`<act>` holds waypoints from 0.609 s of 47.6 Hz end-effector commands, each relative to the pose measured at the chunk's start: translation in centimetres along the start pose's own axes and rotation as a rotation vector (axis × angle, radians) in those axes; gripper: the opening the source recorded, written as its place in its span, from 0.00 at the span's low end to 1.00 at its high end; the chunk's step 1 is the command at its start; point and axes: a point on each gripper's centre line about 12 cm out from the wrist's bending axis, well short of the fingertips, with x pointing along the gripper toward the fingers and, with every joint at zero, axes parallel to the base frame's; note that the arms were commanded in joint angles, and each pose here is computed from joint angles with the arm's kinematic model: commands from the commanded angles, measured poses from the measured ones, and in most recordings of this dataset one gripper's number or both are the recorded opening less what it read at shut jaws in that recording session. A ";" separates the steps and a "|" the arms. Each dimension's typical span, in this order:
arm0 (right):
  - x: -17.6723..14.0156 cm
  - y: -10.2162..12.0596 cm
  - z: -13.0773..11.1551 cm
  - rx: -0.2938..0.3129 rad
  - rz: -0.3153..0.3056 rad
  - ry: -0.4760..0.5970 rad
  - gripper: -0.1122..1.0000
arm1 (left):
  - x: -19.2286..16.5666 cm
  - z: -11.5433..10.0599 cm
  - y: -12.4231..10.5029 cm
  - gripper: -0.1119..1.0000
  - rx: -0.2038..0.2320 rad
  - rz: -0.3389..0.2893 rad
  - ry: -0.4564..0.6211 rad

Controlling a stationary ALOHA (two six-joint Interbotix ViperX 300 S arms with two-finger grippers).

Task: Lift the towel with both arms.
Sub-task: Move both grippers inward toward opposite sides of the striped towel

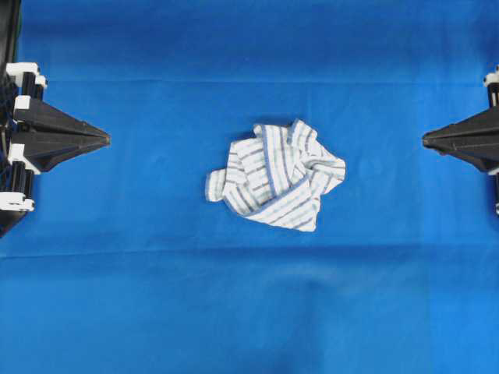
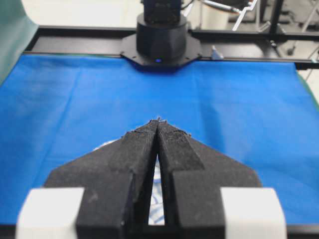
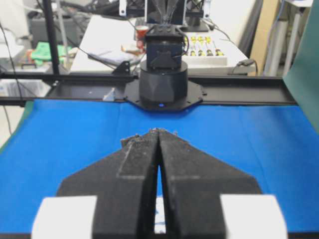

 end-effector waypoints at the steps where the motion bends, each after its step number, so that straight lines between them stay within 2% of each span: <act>1: 0.3 0.1 0.9 0.009 0.003 -0.018 0.10 | 0.4 0.7 -0.1 0.10 -0.028 -0.004 -0.008; 17: 2.5 0.0 0.8 0.015 0.000 0.117 0.10 | 1.6 0.8 -0.1 0.10 -0.020 -0.003 0.037; 29: 4.8 0.0 -1.6 0.021 -0.002 0.259 0.10 | 4.7 -2.2 -0.1 0.11 -0.017 -0.001 0.180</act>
